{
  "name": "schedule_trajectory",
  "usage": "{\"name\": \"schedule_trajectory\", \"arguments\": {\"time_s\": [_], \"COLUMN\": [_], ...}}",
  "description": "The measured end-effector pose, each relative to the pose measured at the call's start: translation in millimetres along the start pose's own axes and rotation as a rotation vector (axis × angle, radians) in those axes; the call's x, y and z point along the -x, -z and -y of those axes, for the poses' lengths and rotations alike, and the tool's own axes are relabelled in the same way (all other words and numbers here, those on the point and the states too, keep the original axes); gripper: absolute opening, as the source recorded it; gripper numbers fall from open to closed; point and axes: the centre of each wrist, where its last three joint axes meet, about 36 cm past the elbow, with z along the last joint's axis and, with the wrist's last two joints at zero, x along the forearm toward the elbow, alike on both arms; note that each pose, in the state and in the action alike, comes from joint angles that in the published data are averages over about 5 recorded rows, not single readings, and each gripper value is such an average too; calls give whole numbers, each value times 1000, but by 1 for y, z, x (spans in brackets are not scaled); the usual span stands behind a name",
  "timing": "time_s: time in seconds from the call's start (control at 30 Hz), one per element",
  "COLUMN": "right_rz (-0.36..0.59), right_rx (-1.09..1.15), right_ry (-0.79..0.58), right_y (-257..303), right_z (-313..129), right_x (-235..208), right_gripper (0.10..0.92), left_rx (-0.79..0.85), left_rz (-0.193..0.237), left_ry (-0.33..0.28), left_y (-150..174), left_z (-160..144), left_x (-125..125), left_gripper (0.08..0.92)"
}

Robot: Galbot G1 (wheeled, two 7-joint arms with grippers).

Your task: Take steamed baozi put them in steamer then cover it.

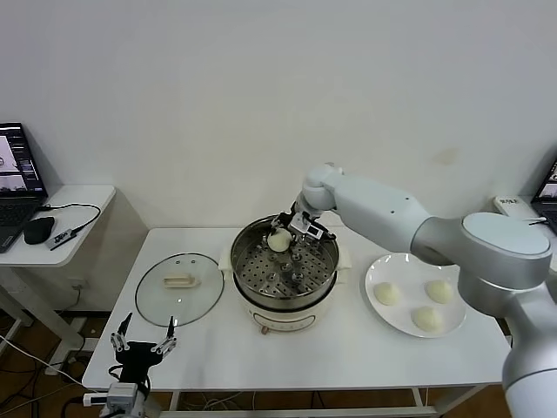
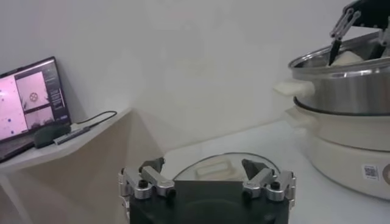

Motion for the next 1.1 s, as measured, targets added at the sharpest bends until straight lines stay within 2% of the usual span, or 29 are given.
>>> {"name": "schedule_trajectory", "arguments": {"time_s": [0.17, 0.27, 0.47, 0.73, 0.9, 1.1], "right_rz": [-3, -1, 2, -48, -92, -135], "right_rx": [-13, -5, 67, 265, 424, 609], "right_ry": [0, 6, 14, 21, 23, 26], "right_y": [-3, -4, -2, 2, 3, 4], "right_z": [1, 1, 4, -7, -37, -98], "right_x": [-3, -9, -36, -100, -140, -178], "right_gripper": [798, 819, 823, 823, 823, 823], "left_rx": [0, 1, 5, 10, 14, 22], "left_rz": [1, 2, 1, 8, 19, 32], "left_ry": [-1, -2, -8, -24, -43, -66], "left_y": [1, 2, 5, 13, 17, 18], "left_z": [0, 0, -1, -2, 0, 2], "left_x": [-1, -2, -5, -7, -9, -7], "left_gripper": [823, 823, 823, 823, 823, 823]}}
